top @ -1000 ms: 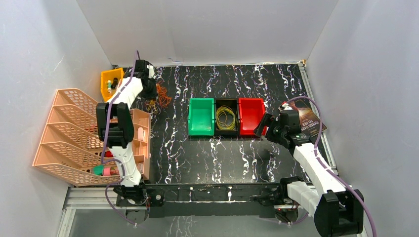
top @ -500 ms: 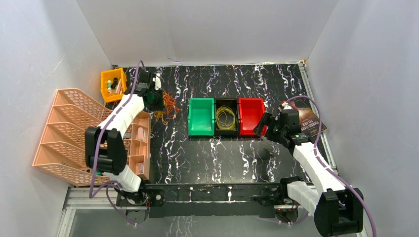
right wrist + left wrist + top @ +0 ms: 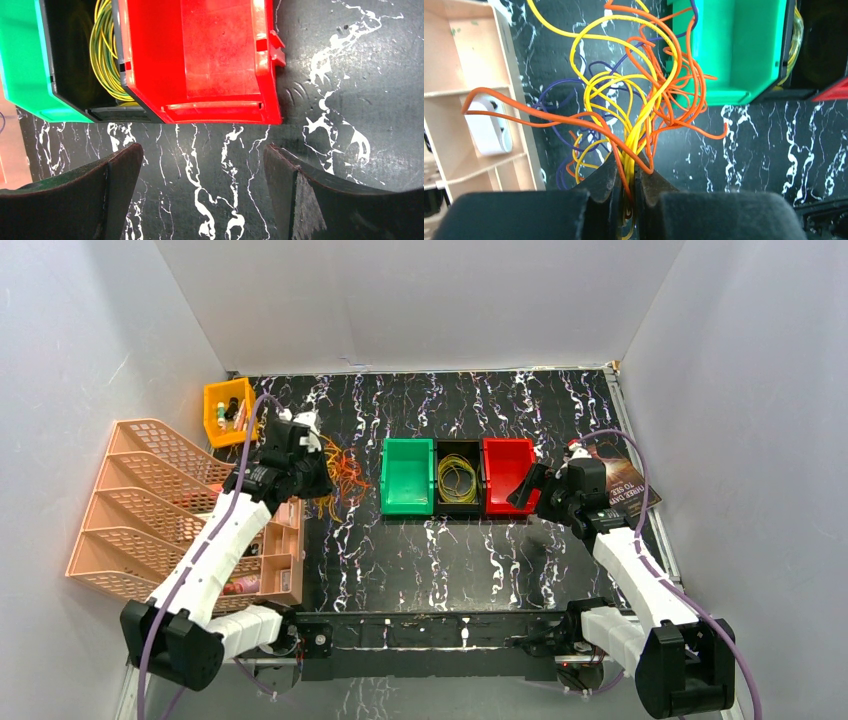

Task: Untangle the cables
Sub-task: Pick up the cable at the center of the board, then place the cable at the center of the board, then untie the cable.

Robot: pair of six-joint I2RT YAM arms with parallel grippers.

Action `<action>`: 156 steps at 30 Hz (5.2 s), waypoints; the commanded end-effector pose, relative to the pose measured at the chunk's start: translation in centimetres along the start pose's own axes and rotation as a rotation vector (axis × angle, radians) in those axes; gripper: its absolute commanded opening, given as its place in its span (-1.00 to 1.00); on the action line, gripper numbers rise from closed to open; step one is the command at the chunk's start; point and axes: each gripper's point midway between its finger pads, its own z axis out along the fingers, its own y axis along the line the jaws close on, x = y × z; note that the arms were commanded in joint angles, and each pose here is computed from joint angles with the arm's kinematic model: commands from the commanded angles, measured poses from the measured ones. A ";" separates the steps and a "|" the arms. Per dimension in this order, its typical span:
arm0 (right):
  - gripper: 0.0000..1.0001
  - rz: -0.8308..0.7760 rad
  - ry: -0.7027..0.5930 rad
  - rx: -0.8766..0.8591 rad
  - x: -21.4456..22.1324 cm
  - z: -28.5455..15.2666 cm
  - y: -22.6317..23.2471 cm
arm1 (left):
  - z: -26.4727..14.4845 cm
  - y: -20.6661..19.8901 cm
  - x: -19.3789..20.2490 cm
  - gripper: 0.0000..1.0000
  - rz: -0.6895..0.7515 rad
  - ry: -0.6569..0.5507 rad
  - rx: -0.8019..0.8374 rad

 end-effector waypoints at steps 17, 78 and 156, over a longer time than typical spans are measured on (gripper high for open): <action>0.97 -0.086 -0.218 -0.162 -6.0 -2.8 4.6 | -2.6 -8.4 12.3 -1.00 0.135 0.169 0.058; 0.97 -0.007 -0.265 -0.116 -4.7 -4.8 3.2 | 12.0 -15.5 16.0 -1.00 0.688 0.300 0.186; 0.18 -0.842 0.197 -0.445 2.8 9.8 16.9 | 2.8 -10.1 5.1 0.56 0.075 -0.135 0.214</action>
